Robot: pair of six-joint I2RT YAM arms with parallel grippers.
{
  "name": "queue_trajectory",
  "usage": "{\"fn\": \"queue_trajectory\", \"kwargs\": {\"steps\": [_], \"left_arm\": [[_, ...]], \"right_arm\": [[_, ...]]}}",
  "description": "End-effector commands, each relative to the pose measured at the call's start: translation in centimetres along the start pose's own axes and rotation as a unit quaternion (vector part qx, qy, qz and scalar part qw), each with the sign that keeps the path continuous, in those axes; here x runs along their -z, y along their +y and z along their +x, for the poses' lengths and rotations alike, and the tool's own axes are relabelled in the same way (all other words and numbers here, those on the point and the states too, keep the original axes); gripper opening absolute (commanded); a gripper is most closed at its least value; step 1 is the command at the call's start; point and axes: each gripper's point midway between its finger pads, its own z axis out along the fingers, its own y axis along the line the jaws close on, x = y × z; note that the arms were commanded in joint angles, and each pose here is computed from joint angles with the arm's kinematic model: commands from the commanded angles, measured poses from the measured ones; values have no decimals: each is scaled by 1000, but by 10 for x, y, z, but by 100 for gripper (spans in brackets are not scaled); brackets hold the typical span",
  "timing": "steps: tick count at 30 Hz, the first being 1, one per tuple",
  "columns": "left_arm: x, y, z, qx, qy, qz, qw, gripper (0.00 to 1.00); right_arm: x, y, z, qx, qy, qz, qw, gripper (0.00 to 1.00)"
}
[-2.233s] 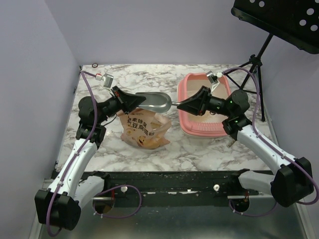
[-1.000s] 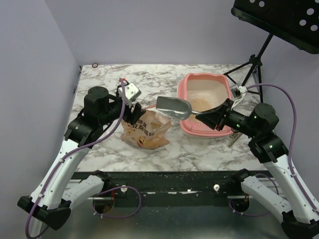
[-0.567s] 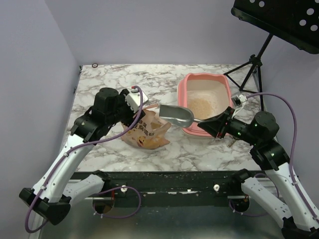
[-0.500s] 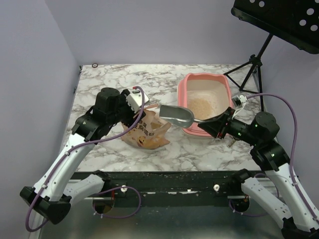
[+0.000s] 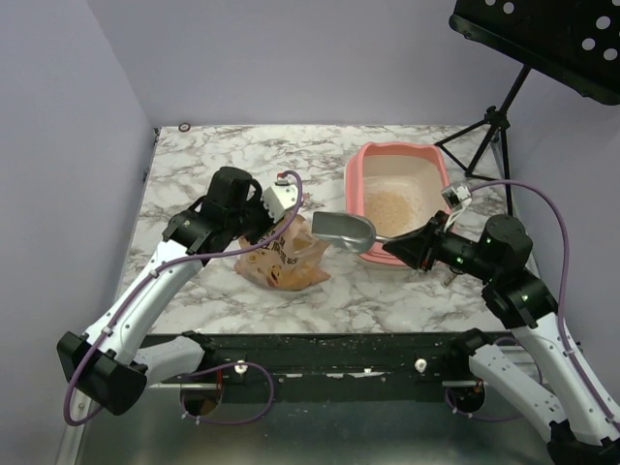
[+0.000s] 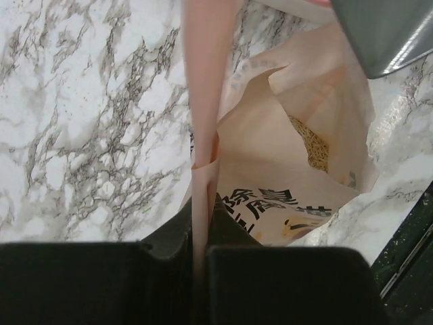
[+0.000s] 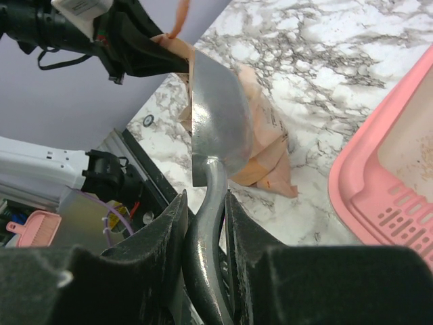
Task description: Fill the litter box with clean litter
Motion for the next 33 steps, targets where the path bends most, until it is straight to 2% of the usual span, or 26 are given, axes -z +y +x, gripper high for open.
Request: {"fn": "queue_trajectory", "kwargs": {"steps": [1, 11, 19, 24, 33], "left_arm": [[2, -18, -3, 11, -20, 36, 999, 0], [33, -22, -8, 39, -73, -33, 996, 0], [49, -15, -6, 70, -126, -107, 984, 0], [58, -16, -6, 67, -157, -121, 978, 0], [58, -19, -14, 78, -191, -114, 972, 0]], "right_arm": [[-1, -8, -5, 9, 3, 28, 1000, 0], [-12, 0, -17, 19, 38, 9, 999, 0], [-15, 10, -19, 62, 108, 10, 992, 0], [-22, 8, -6, 78, 163, 22, 983, 0], [-49, 12, 13, 85, 208, 26, 974, 0]]}}
